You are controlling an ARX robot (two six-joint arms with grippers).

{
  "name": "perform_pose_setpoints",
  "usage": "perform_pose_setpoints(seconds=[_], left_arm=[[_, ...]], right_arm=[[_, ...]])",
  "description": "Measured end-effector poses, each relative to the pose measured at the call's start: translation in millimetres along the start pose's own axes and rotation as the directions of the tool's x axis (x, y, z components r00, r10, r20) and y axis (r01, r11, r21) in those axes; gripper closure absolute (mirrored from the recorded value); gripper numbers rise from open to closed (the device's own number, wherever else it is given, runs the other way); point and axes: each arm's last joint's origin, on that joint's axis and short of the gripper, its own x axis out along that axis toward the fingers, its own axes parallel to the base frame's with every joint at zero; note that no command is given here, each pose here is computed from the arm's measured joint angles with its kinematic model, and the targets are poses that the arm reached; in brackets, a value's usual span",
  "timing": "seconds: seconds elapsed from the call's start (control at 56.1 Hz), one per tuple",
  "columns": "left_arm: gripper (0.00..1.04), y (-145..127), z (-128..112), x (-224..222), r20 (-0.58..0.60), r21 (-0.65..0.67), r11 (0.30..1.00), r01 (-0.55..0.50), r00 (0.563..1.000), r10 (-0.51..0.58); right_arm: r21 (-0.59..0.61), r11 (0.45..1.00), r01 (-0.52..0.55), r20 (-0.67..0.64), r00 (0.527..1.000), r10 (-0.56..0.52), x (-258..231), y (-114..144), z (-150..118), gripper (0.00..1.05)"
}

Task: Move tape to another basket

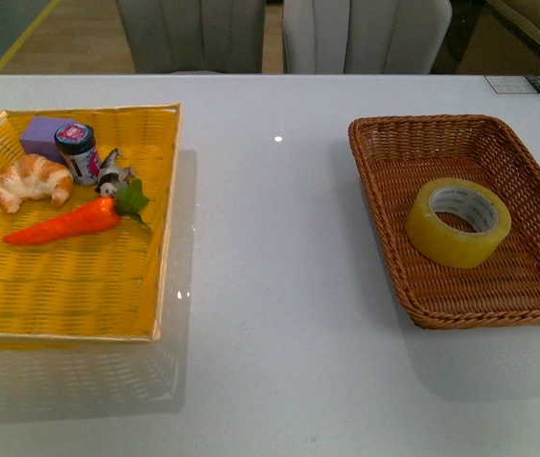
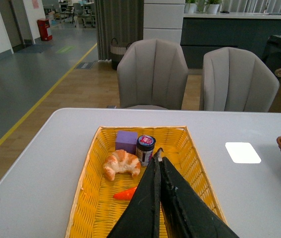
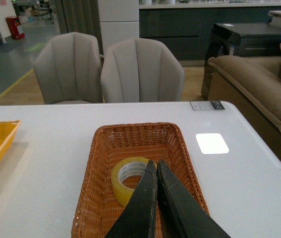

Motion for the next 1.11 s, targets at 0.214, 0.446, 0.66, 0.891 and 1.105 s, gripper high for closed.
perform_pose_setpoints(seconds=[0.214,0.446,0.66,0.891,1.105], left_arm=[[1.03,0.0,0.0,0.0,0.0,0.0,1.0,0.0,1.0,0.0],[0.81,0.0,0.0,0.0,0.0,0.0,1.0,0.0,1.0,0.0],[0.42,0.0,0.0,0.0,0.0,0.0,1.0,0.0,1.0,0.0],[0.08,0.0,0.0,0.0,0.0,0.002,1.0,0.0,1.0,0.0],[0.09,0.0,0.0,0.0,0.0,0.002,1.0,0.0,1.0,0.0]], right_arm=[[0.0,1.0,-0.001,0.002,1.0,0.001,-0.2,0.0,0.2,1.03],[-0.002,1.0,-0.001,0.002,1.0,0.001,-0.1,0.0,0.0,0.74],[-0.002,1.0,-0.001,0.002,1.0,0.001,-0.1,0.0,0.0,0.36],[-0.002,1.0,-0.001,0.002,1.0,0.001,-0.1,0.0,0.0,0.09],[-0.002,1.0,-0.001,0.002,1.0,0.001,-0.1,0.0,0.0,0.09]])
